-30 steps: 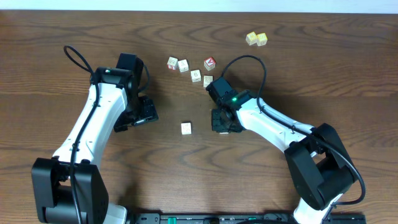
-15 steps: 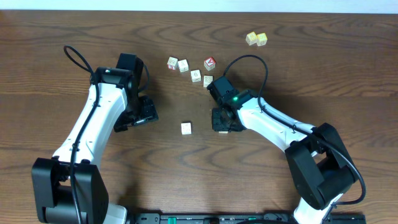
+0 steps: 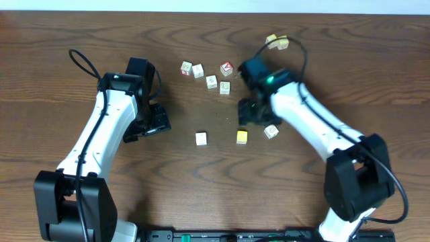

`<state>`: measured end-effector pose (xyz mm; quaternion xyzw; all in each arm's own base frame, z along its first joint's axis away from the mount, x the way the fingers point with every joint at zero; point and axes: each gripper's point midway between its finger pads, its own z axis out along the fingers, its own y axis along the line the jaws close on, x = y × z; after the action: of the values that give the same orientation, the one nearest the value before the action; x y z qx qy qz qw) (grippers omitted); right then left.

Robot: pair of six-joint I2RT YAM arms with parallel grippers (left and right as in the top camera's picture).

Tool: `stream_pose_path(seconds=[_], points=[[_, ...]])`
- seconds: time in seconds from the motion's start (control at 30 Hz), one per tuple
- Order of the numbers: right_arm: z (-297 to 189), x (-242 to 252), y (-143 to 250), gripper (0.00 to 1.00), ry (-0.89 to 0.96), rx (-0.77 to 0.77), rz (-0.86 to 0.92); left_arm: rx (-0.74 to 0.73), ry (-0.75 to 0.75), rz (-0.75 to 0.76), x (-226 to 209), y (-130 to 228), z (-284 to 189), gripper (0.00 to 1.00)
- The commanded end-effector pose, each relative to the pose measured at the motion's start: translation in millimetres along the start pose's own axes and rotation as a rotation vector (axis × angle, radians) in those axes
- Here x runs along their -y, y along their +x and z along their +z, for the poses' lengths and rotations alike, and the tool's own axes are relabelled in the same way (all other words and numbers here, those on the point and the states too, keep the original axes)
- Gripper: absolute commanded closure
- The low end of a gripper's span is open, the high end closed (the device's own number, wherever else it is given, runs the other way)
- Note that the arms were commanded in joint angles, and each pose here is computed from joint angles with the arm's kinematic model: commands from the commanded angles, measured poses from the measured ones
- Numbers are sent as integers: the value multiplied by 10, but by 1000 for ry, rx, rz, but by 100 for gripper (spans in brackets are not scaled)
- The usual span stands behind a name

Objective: Lift 3 blocks

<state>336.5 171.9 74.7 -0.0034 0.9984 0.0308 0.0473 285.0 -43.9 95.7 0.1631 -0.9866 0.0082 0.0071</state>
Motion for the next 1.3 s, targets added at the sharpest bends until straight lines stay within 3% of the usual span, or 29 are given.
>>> stream_pose_path(seconds=[0.0,0.17,0.43,0.6,0.87,1.1,1.27], points=[[-179,145,-87,22,-66,-2,-231,-3,-15,-17,-30,6,17,24],[164,447,215,22,-43,-108,-316,-2,-15,-17,-30,4,17,24],[532,537,353,23,-20,-95,-367,-2,-15,-17,-30,5,17,24],[562,491,271,46,-35,-53,-370,-1,-14,-17,-28,1,17,24],[570,474,224,56,-38,-34,-362,-2,-15,-17,-30,5,17,24],[569,472,238,71,-34,-42,-190,-2,-15,-17,-30,4,17,24],[567,493,294,71,-25,-67,-99,-2,-15,-17,-30,4,17,24]])
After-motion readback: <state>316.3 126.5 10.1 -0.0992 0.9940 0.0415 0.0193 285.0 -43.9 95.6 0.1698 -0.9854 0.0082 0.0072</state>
